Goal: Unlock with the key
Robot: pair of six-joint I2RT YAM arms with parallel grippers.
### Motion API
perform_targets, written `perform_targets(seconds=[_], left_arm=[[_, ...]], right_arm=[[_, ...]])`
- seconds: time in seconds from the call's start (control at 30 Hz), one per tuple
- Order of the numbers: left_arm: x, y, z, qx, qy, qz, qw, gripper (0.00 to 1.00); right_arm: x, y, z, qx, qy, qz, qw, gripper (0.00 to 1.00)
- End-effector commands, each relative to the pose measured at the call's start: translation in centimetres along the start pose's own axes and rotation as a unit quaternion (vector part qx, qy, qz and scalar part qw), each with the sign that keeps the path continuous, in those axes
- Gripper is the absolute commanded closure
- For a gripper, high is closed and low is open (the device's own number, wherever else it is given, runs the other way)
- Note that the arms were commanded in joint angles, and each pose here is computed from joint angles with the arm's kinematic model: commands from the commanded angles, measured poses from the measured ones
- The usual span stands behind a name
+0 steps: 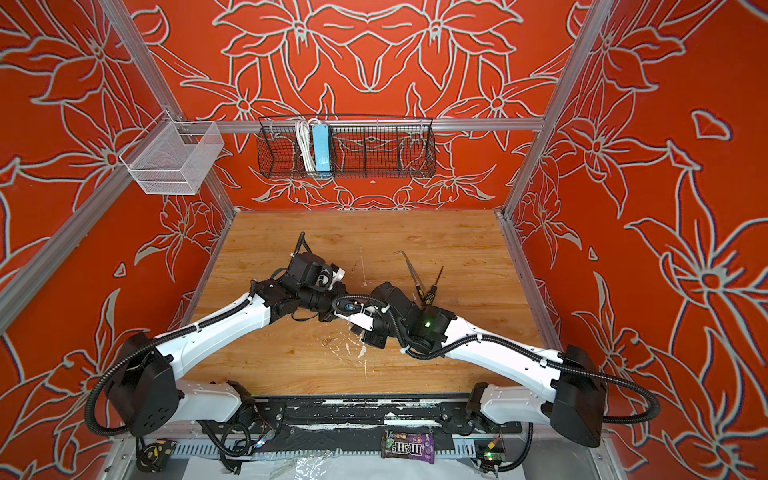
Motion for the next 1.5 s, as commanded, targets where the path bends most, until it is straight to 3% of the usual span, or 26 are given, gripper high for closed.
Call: perform_targets(seconds=[0.0,0.33,0.53,0.67,0.77,0.93,1.03,1.1,1.23,1.37,1.47], left_arm=[[-0.3,0.5,-0.4,0.003,-0.011,-0.006,1.000,0.89],[0.0,0.5,-0.6,0.009,-0.017,0.007,1.000,0.91],[0.1,0.7,-0.4,0.002,-0.020,0.009,1.000,1.00],[0.2,0.9,0.1,-0.014,-0.016,0.008,1.000,1.00],[0.0,1.0,0.5,-0.031,-0.024,-0.002,0.999,1.00],[0.0,1.0,2.5,-0.057,-0.028,-0.036,0.997,1.00],[-1.1,1.3,3.7,-0.095,-0.064,-0.055,0.992,1.00],[-1.9,1.7,4.2,-0.129,-0.103,-0.063,0.984,1.00],[-3.5,2.4,4.8,-0.176,-0.168,-0.098,0.965,1.00],[-5.4,2.5,4.6,-0.197,-0.223,-0.119,0.947,1.00],[-6.2,2.2,4.3,-0.219,-0.240,-0.118,0.939,1.00]], right_arm=[[-0.3,0.3,0.7,0.000,0.018,-0.010,1.000,1.00],[-0.4,0.3,0.6,0.009,0.024,-0.019,0.999,1.00],[-0.6,0.2,0.9,0.012,0.026,-0.022,0.999,1.00],[-0.9,0.3,1.1,0.011,0.018,-0.037,0.999,1.00],[-0.9,0.5,1.2,0.009,0.009,-0.040,0.999,0.81],[-1.2,1.2,1.2,0.006,-0.030,-0.041,0.999,0.62],[-1.7,2.4,1.1,-0.003,-0.104,-0.040,0.994,0.45],[-2.1,3.3,0.5,-0.012,-0.176,-0.027,0.984,0.36],[-3.3,5.3,-0.2,-0.041,-0.325,0.030,0.944,0.33],[-4.7,6.3,-0.2,-0.075,-0.438,0.082,0.892,0.33],[-6.5,6.8,-0.3,-0.150,-0.501,0.148,0.839,0.33]])
Point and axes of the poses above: each gripper's point midway between its finger pads, its own y axis back along the fingers, its own x axis along the line the jaws close on, z = x × y, the point moved 10 cm from there along y, back along the fingers
